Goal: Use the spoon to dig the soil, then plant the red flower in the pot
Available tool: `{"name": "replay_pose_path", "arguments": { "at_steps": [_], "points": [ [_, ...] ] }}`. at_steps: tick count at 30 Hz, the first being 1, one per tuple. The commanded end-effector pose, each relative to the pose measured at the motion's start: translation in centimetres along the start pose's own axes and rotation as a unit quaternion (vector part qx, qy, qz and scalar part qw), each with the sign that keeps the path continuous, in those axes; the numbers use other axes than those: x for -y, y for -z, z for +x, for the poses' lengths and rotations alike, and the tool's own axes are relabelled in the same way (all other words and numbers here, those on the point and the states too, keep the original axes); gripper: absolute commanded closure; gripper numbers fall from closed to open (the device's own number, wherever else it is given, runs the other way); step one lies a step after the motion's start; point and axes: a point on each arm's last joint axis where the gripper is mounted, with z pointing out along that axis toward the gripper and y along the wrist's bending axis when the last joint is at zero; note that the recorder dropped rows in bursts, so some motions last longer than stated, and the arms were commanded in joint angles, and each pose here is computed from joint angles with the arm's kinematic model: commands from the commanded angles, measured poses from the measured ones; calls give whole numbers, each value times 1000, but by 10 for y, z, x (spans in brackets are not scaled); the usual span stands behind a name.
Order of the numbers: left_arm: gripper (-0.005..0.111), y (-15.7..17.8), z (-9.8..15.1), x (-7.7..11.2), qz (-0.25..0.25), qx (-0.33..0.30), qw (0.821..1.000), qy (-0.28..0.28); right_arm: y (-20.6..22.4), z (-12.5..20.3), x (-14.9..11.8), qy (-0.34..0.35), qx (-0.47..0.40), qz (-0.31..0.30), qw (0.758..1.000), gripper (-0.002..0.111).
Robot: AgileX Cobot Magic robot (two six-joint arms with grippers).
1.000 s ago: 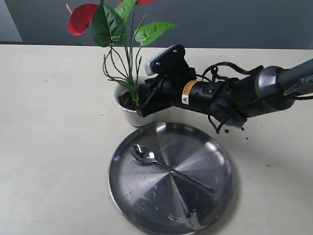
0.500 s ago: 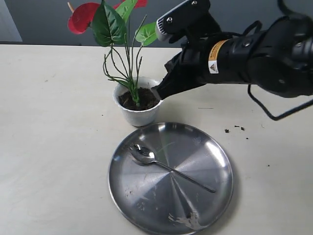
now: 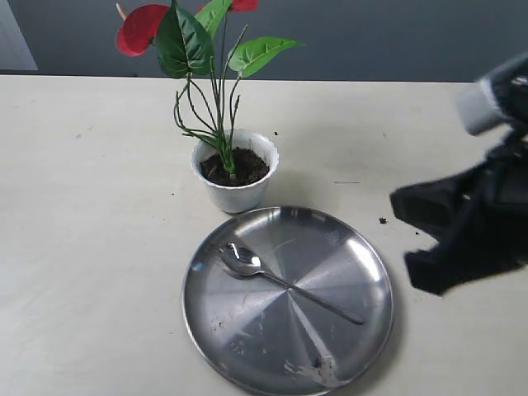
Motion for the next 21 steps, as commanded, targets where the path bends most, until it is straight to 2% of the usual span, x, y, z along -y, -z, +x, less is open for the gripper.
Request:
{"name": "replay_pose_path", "arguments": {
  "at_steps": [1,5,9,16,18,21],
  "points": [
    [106,0,-2,1,4,5,1000,3,40,34,-3,-79,-7,-54,995,109],
    [106,0,-2,1,4,5,1000,3,68,62,-12,-141,-42,-127,981,109],
    [106,0,-2,1,4,5,1000,3,91,77,-18,-158,-49,-180,970,109],
    [106,0,-2,1,4,5,1000,3,103,82,-19,-168,-13,-197,966,109],
    [106,0,-2,1,4,5,1000,3,101,79,-15,-207,15,-152,966,109],
    [106,0,-2,1,4,5,1000,3,97,66,4,-268,118,1,956,109]
  ]
}}
